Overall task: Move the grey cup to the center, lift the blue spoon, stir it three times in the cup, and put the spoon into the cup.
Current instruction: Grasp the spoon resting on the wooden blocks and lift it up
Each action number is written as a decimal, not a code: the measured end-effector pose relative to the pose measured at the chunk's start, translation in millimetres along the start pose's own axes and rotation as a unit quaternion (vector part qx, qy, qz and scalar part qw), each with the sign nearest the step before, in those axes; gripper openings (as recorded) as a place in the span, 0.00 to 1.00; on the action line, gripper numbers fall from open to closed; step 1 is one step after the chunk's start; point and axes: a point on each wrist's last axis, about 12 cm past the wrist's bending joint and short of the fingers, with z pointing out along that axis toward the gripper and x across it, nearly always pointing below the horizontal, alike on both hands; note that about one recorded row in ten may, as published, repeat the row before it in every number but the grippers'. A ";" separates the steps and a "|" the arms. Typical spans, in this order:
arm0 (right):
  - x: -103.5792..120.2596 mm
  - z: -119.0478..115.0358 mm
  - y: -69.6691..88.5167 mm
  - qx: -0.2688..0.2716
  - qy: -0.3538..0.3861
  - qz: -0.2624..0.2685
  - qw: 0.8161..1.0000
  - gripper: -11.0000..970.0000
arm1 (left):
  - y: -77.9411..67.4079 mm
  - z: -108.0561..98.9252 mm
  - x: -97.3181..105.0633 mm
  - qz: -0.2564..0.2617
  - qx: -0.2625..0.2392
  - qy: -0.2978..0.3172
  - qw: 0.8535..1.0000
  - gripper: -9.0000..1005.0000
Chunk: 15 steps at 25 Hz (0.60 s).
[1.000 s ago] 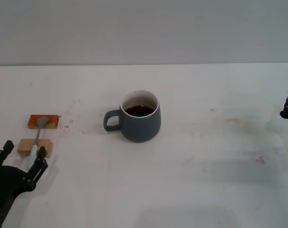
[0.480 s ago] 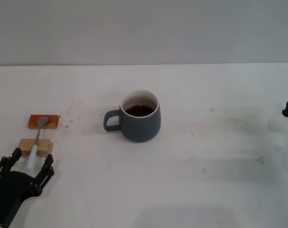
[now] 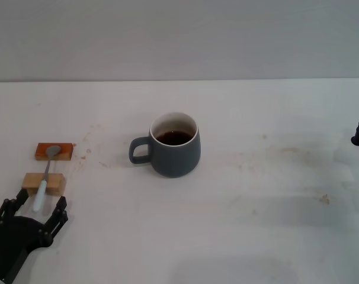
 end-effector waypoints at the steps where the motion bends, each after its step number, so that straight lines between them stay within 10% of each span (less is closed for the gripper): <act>1: 0.0 0.1 0.0 0.000 0.000 0.000 1.000 0.01 | 0.1 0.2 -0.1 0.000 0.000 0.000 1.000 0.79; 15: 0.7 -0.5 1.0 -0.002 0.001 0.000 1.000 0.01 | 0.2 0.9 -1.9 0.003 0.000 -0.006 1.000 0.79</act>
